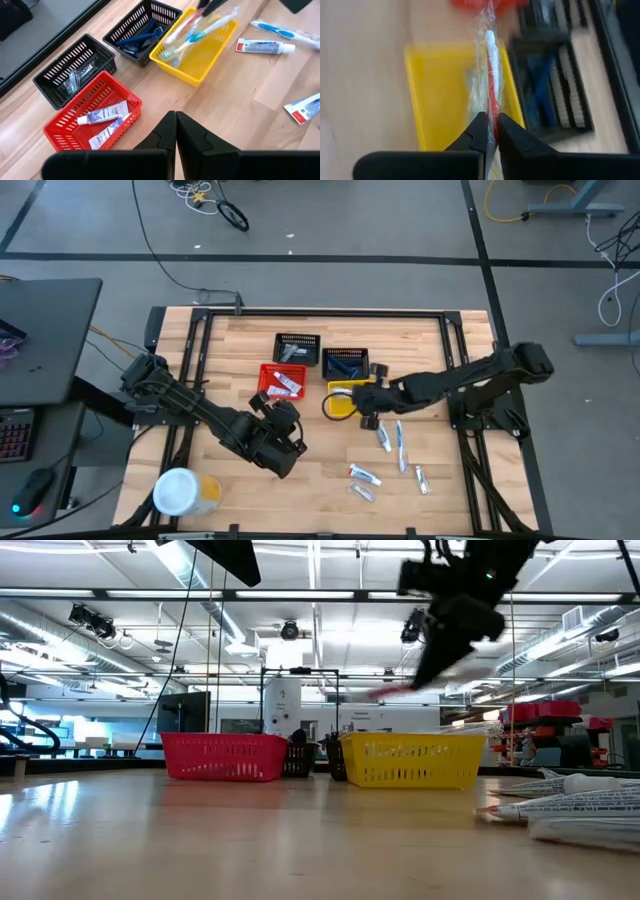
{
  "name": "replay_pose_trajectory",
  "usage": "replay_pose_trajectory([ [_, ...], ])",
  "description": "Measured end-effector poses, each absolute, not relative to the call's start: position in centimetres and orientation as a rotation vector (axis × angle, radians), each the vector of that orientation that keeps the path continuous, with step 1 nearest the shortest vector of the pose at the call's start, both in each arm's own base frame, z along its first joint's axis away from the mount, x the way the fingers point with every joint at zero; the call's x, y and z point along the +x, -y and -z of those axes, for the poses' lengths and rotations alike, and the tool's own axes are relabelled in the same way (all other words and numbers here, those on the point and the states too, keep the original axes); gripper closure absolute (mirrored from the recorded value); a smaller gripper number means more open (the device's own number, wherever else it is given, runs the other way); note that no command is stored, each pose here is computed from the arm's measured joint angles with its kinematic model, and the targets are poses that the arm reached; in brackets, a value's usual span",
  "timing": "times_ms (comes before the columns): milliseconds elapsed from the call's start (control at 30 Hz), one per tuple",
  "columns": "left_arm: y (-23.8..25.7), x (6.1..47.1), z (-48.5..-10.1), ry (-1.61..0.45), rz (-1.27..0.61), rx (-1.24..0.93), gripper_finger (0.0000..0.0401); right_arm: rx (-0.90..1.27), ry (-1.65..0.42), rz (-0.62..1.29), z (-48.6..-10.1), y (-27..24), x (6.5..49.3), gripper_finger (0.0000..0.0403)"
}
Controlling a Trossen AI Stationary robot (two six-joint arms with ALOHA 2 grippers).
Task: Pick & Place Travel size toiletries
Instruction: Put the orange toothbrush into the yellow bin
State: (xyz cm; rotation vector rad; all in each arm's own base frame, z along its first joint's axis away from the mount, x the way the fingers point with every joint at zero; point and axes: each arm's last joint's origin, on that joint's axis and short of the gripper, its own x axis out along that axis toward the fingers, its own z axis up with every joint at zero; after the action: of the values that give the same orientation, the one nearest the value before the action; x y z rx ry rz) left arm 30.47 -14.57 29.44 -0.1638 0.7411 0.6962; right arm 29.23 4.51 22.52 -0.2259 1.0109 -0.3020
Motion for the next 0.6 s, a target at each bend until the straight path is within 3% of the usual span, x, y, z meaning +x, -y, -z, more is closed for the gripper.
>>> replay_pose_trajectory([
  [300, 14.3, 30.6, -29.5, -0.716, -0.718, -0.152, 0.0389, -0.349, -1.208, 0.274, -18.0, -3.3, 30.7, 0.0373],
  [600, 14.3, 30.6, -29.5, -0.719, -0.716, -0.154, 0.0386, -0.410, -1.198, 0.229, -17.5, -3.2, 31.3, 0.0289],
])
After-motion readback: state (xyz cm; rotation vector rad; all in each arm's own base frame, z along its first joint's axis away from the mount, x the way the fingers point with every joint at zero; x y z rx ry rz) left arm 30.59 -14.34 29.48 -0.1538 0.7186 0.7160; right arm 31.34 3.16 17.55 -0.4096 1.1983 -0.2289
